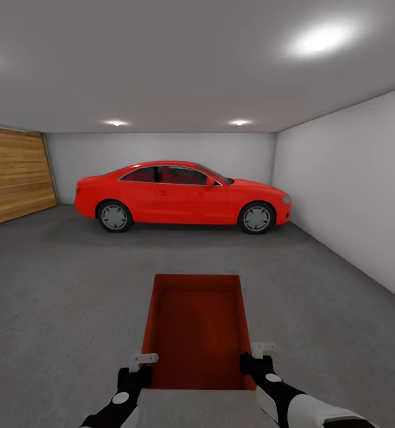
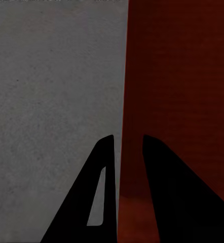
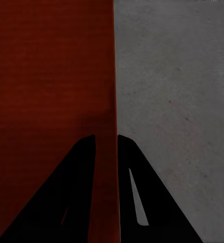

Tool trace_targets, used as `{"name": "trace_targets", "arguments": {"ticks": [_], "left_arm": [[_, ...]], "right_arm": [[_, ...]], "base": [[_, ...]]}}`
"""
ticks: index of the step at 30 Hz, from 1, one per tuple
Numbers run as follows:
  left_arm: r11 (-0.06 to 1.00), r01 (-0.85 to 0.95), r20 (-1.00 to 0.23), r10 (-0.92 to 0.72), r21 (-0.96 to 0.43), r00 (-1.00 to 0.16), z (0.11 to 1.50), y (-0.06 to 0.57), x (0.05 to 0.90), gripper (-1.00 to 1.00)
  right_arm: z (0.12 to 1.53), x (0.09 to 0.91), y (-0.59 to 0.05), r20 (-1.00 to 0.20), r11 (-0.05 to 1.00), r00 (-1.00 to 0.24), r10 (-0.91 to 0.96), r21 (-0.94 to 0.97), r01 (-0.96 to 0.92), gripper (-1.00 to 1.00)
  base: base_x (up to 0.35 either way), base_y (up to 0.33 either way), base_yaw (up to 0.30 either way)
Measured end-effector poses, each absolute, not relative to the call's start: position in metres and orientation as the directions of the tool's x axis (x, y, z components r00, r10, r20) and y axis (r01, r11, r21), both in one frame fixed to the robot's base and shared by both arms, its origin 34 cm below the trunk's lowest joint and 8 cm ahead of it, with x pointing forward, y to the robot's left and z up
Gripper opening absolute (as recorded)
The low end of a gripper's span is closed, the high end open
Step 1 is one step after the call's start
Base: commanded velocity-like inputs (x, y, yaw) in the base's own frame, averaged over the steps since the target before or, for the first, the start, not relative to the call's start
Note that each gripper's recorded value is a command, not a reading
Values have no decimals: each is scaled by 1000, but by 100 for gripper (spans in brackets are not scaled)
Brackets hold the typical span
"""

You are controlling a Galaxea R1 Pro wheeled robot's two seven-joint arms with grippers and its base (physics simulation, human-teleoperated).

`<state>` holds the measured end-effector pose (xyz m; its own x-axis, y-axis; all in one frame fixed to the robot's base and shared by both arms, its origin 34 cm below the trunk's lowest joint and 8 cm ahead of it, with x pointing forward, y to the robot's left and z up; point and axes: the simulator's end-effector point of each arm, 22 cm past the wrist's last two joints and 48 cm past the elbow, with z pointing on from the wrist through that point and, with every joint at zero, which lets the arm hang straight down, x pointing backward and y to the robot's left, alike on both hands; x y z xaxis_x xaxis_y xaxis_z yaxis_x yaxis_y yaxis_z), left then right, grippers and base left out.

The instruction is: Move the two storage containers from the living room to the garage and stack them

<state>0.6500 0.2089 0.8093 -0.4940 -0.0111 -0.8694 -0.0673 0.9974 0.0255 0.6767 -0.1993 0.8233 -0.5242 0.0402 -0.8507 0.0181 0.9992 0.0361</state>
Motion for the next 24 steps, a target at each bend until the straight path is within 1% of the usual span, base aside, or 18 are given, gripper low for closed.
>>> {"name": "trace_targets", "arguments": {"ticks": [24], "left_arm": [[997,-67,-869,-10,26,-495,809,209,650,-100]], "right_arm": [[823,676,-199,-850,999,-525,41,36,19,-100]], "base": [[321,0,0]]}}
